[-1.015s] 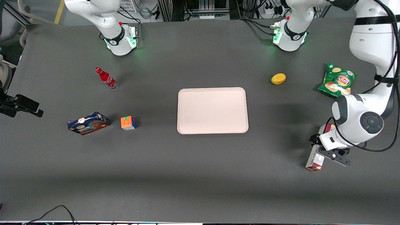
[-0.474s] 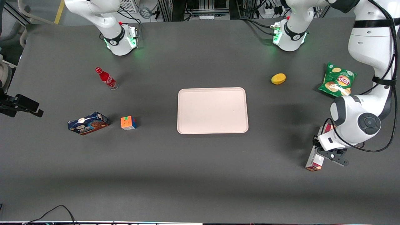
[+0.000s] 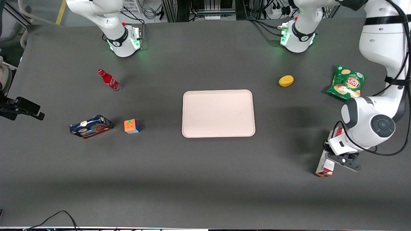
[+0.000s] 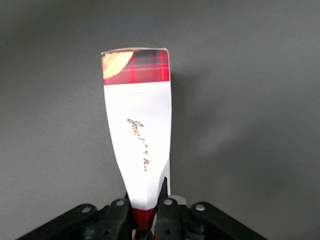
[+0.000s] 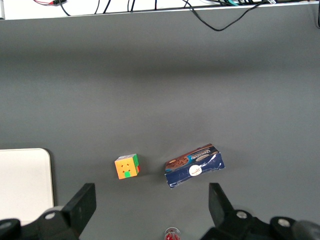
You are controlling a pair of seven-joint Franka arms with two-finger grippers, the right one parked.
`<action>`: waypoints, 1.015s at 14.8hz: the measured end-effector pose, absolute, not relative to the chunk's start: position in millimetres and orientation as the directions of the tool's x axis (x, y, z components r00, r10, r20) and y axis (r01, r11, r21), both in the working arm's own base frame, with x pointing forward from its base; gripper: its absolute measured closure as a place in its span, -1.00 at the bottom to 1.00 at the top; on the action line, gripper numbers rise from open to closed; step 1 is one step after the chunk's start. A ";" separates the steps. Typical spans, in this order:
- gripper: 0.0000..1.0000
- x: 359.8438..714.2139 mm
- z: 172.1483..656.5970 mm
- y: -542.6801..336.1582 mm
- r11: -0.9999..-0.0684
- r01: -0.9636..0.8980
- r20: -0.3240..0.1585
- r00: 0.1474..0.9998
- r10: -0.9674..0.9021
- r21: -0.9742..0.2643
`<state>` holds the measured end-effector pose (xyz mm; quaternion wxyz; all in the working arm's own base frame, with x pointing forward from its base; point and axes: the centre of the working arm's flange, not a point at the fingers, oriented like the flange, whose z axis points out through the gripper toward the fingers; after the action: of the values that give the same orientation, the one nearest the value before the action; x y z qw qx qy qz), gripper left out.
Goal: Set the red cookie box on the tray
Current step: 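Lift the cookie box and carry it toward the white tray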
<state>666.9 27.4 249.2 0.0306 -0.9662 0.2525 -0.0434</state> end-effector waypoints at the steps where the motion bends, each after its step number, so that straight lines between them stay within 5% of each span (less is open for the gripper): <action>1: 0.66 668.0 267.3 22.4 -0.871 -0.485 0.067 0.869 -0.490 -0.079; 10: 0.73 608.9 511.7 -92.8 -0.938 -0.342 0.058 0.937 -0.345 -0.059; 15: 0.73 553.3 552.1 -203.3 -0.984 -0.180 0.039 0.983 -0.179 0.006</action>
<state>553.3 -203.3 552.1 -0.0048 -0.9957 0.0901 -0.0190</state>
